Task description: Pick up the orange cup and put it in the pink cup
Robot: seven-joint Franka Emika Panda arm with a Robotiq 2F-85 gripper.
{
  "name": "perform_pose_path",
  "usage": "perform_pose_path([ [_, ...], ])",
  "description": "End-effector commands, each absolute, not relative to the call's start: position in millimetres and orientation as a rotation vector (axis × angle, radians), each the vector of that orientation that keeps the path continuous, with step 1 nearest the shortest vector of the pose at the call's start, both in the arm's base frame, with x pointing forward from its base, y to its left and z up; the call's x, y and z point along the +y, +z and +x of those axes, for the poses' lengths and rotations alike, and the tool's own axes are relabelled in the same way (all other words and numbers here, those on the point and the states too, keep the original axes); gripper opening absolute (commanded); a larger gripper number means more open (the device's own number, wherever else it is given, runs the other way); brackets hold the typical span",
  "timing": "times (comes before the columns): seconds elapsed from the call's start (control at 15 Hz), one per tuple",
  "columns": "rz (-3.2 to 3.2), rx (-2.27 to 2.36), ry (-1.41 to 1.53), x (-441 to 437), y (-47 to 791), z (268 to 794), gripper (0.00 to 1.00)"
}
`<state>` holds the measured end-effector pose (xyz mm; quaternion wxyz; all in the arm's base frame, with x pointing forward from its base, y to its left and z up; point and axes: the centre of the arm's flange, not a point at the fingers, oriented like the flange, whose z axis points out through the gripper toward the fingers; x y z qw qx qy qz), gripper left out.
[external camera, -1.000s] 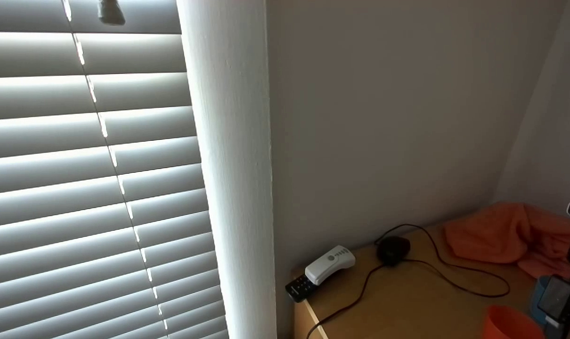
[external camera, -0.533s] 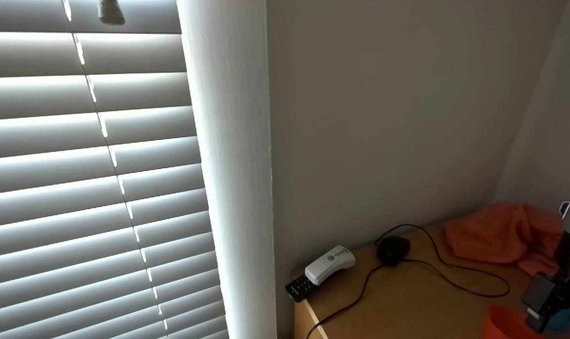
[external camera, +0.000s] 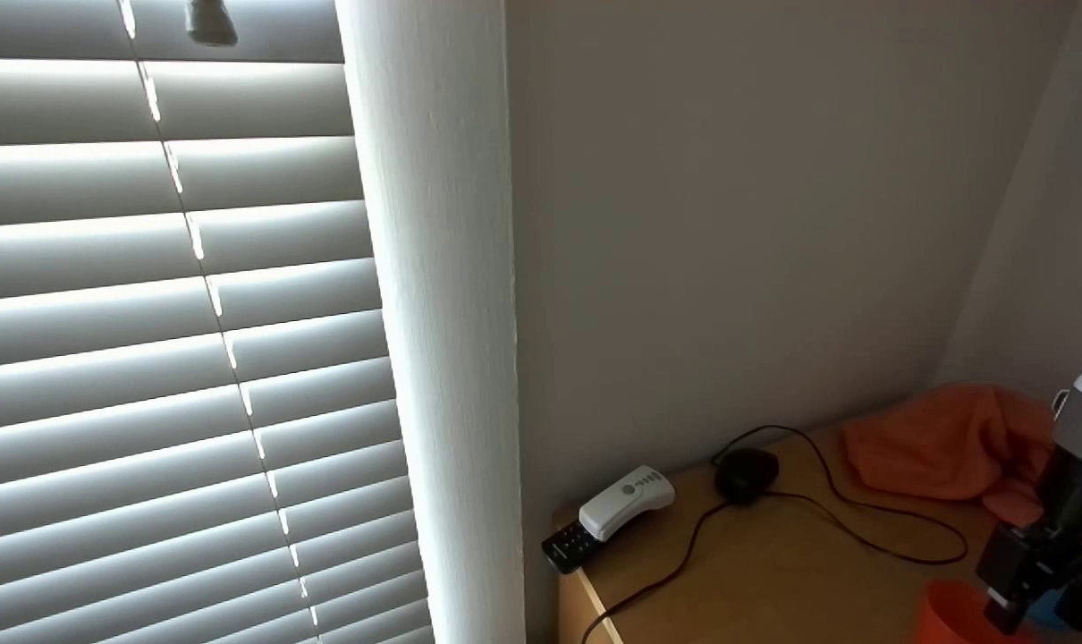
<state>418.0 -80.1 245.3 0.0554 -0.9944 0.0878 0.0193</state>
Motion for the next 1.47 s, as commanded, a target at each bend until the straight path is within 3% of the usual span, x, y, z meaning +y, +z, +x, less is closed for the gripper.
perform_pose_path([
  [0.0,-3.007,0.297,0.049,-82,234,423,0.50],
  [0.4,-3.004,0.302,0.073,-83,229,423,0.04],
  [0.47,-3.002,0.309,0.078,-84,229,423,0.01],
  [1.4,-3.076,0.179,-0.097,-101,365,389,0.01],
])
